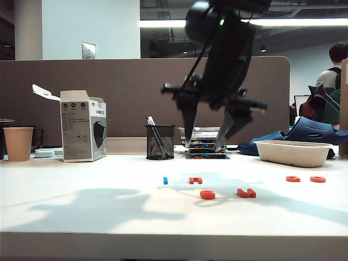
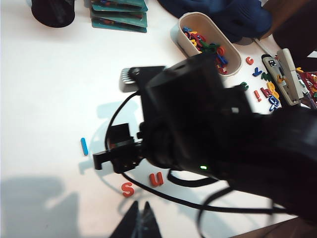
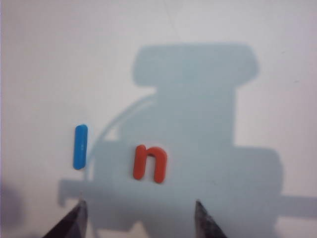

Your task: Select the appropriate letters from the row of letter magnets placed on the table to arrange into the word "sun".

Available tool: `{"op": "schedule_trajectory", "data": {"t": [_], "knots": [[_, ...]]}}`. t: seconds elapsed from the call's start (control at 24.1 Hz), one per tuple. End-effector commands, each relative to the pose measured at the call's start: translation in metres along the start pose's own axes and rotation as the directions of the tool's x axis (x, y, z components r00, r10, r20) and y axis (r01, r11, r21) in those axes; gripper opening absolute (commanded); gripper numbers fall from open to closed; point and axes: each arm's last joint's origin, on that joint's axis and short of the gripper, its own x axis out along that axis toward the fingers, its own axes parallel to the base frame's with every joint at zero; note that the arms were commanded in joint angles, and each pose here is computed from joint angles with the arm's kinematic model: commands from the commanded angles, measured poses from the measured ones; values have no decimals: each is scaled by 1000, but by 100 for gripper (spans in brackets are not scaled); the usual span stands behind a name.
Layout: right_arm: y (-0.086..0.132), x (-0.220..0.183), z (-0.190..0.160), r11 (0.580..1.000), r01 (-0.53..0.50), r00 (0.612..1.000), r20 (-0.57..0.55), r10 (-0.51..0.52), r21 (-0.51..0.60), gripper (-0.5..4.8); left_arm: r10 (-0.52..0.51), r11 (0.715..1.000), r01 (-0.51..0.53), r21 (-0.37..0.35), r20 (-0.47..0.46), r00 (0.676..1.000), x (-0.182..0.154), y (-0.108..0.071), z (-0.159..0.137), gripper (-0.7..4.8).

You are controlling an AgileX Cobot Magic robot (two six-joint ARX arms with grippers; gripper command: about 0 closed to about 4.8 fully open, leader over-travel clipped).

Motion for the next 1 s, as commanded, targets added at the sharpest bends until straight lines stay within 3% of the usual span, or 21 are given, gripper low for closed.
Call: {"op": "schedule_trajectory", "data": {"t": [0.04,1.0], "knots": [[4,11,5,1000,-17,1000,-10,17,1,275,-9,1000,9,-5,12,1000,-3,0,2,-5],[6,57,-1,999,49,988,-147,-50,-10,274,-9,1000,9,-4,12,1000,-3,0,2,-5]]}}
